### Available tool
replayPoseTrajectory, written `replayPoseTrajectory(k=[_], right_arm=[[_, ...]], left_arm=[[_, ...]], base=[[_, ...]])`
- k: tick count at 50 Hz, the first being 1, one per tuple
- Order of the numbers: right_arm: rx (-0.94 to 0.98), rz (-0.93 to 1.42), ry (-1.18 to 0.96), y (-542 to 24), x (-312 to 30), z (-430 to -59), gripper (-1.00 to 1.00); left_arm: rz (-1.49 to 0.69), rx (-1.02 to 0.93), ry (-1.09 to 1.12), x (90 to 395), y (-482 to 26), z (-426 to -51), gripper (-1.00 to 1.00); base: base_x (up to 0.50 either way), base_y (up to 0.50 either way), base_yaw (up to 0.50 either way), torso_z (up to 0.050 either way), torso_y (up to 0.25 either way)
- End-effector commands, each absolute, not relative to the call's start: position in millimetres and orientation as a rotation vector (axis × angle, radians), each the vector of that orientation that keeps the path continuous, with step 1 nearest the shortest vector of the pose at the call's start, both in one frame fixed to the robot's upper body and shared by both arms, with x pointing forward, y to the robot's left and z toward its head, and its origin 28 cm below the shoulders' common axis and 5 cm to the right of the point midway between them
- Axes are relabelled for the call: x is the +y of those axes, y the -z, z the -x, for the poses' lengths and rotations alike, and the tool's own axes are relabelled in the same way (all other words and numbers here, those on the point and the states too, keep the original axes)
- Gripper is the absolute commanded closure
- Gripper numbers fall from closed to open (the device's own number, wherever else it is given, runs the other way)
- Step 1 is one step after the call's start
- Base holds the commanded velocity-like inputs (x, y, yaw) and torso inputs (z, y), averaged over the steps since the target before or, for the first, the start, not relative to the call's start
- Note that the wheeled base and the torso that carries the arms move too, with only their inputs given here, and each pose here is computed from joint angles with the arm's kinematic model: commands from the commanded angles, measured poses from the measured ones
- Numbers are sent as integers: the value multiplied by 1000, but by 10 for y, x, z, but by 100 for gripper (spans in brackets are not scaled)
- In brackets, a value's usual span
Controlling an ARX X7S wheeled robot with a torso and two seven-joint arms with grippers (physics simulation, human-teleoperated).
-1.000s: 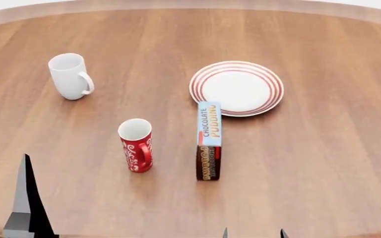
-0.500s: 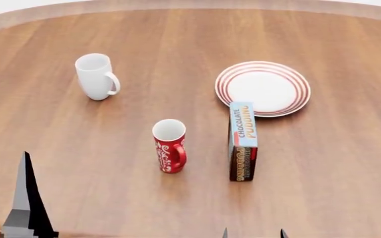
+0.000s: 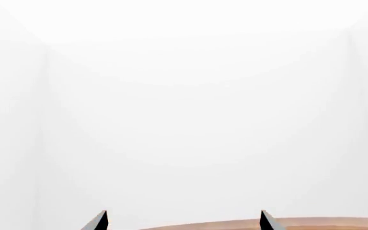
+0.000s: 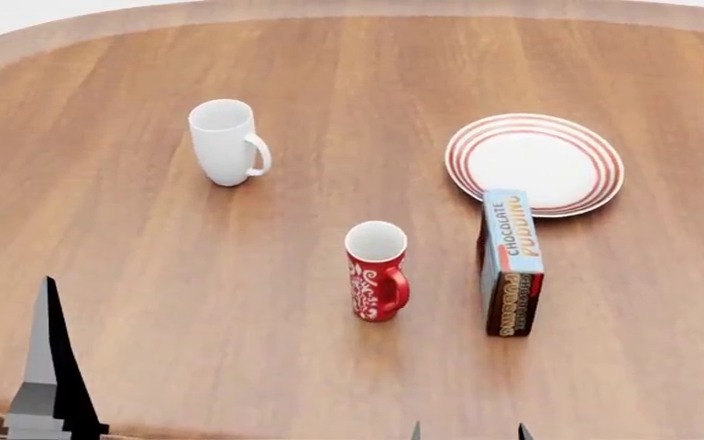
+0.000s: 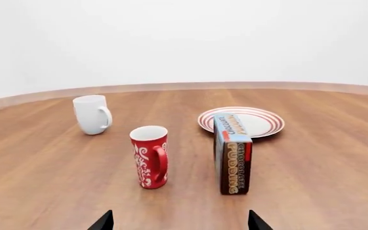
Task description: Pick up the red mug and put it on the plate
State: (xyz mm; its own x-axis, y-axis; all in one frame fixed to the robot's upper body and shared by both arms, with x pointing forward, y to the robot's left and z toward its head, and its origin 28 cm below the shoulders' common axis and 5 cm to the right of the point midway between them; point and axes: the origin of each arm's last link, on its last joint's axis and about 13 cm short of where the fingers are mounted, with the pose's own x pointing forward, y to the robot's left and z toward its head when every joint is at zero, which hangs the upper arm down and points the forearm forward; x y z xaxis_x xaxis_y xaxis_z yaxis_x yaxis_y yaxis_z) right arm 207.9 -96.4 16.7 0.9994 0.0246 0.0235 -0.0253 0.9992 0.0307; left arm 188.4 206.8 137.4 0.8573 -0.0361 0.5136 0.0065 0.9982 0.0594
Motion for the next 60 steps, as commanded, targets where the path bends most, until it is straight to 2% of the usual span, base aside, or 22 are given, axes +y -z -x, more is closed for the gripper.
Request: replayPoseTrajectory(k=[1,12,60], right_arm=[[-23,-32,-25,-172,-961,-2078,-100],[-21,-32,-25,-159,-967,-2087,-100],[-31,-50,-27,-175,-968,-2075,-100]], left_arm=[[-56,-541,23,2069,-1377,-1887,-100],[-56,-539,28,2064,-1379,-1893,-100],[-56,-546,30,2076,-1394,-1858,-100]], base=[[0,230,0,0,0],[0,185,0,0,0],[52,0,0,0,0]])
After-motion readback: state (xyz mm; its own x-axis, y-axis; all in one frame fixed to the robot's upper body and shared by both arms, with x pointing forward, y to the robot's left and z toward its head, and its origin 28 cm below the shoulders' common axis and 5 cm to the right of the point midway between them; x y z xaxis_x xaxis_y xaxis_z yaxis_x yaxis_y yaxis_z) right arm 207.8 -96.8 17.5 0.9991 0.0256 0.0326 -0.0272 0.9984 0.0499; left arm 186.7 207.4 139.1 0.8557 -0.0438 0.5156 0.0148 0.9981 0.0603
